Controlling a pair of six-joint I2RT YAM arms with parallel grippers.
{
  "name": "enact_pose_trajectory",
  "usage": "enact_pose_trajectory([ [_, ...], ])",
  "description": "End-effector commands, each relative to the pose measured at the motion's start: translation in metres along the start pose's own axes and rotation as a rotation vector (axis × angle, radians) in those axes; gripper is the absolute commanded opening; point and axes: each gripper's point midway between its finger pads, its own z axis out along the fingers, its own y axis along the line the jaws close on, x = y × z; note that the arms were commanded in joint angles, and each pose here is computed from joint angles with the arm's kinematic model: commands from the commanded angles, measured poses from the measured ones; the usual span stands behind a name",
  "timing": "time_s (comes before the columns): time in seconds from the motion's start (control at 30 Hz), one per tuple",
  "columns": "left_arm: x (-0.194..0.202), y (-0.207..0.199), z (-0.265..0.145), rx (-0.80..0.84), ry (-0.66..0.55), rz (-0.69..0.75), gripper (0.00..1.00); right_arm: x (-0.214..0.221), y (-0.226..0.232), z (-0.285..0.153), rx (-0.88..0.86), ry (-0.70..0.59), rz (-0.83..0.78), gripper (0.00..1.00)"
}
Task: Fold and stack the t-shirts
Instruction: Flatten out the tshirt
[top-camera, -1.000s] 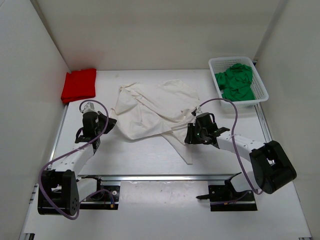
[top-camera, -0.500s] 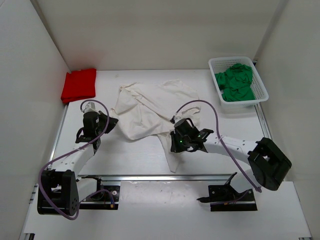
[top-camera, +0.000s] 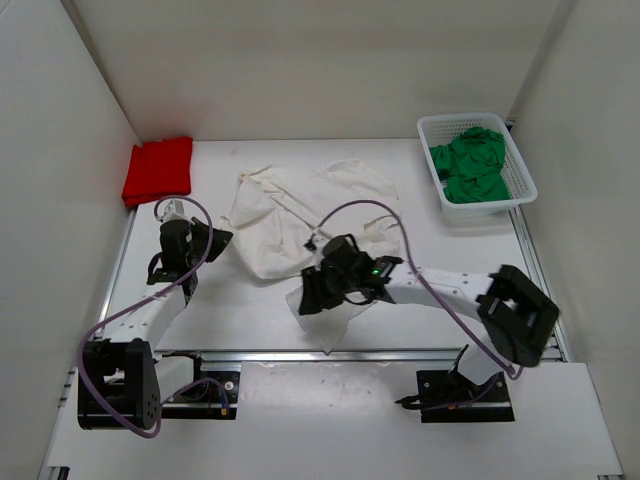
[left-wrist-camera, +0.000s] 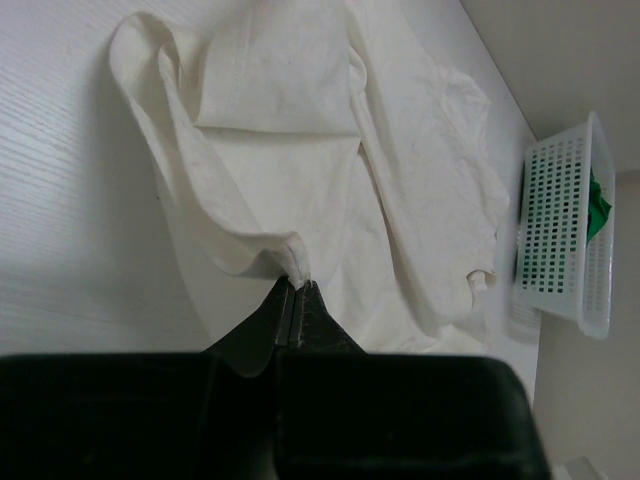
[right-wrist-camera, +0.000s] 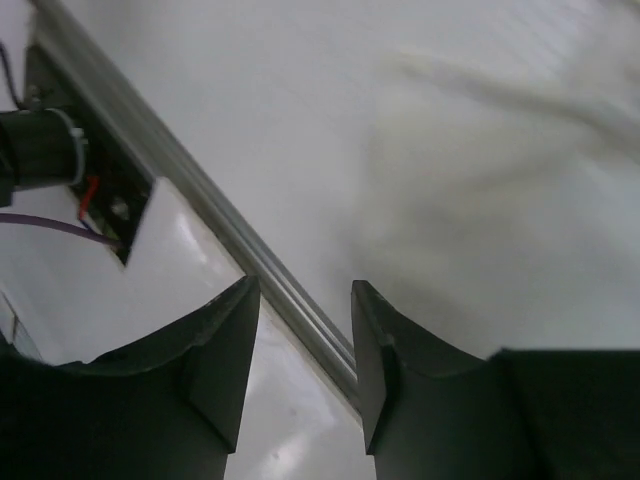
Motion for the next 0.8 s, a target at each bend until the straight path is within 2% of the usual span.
enact_pose_trajectory([
  [0.0, -0.009, -0.017, -0.002, 0.056, -0.015, 0.000, 0.00, -0.007, -0.036, -0.047, 0.055, -0.124, 0.076, 0.40],
  [0.03, -0.006, -0.014, -0.003, 0.053, -0.012, 0.000, 0.00, -0.004, -0.061, -0.059, 0.107, -0.168, 0.124, 0.34],
  [0.07, -0.001, -0.011, -0.002, 0.046, -0.001, -0.003, 0.00, -0.005, -0.093, -0.072, 0.180, -0.221, 0.186, 0.33],
  [0.2, 0.006, -0.016, -0.005, 0.054, 0.010, 0.019, 0.00, 0.012, -0.182, -0.101, 0.393, -0.302, 0.350, 0.33],
  [0.33, 0.014, -0.010, -0.006, 0.041, 0.022, 0.033, 0.00, 0.015, -0.219, -0.113, 0.443, -0.361, 0.426, 0.40],
  [0.47, 0.024, -0.005, -0.006, 0.033, 0.047, 0.040, 0.00, 0.022, -0.232, -0.102, 0.476, -0.286, 0.447, 0.40],
  [0.5, 0.022, -0.006, -0.007, 0.035, 0.039, 0.041, 0.00, 0.026, -0.237, -0.101, 0.480, -0.279, 0.450, 0.34],
  [0.53, 0.024, -0.006, -0.007, 0.036, 0.046, 0.043, 0.00, 0.019, -0.238, -0.099, 0.459, -0.301, 0.451, 0.21],
  [0.57, 0.026, -0.007, -0.007, 0.037, 0.052, 0.050, 0.00, 0.014, -0.243, -0.098, 0.459, -0.317, 0.460, 0.13],
  [0.6, 0.029, -0.008, -0.007, 0.044, 0.058, 0.044, 0.00, 0.011, -0.251, -0.099, 0.470, -0.324, 0.484, 0.01],
  [0.77, 0.043, -0.006, -0.009, 0.037, 0.082, 0.059, 0.00, -0.060, -0.297, -0.141, 0.560, -0.457, 0.496, 0.00],
])
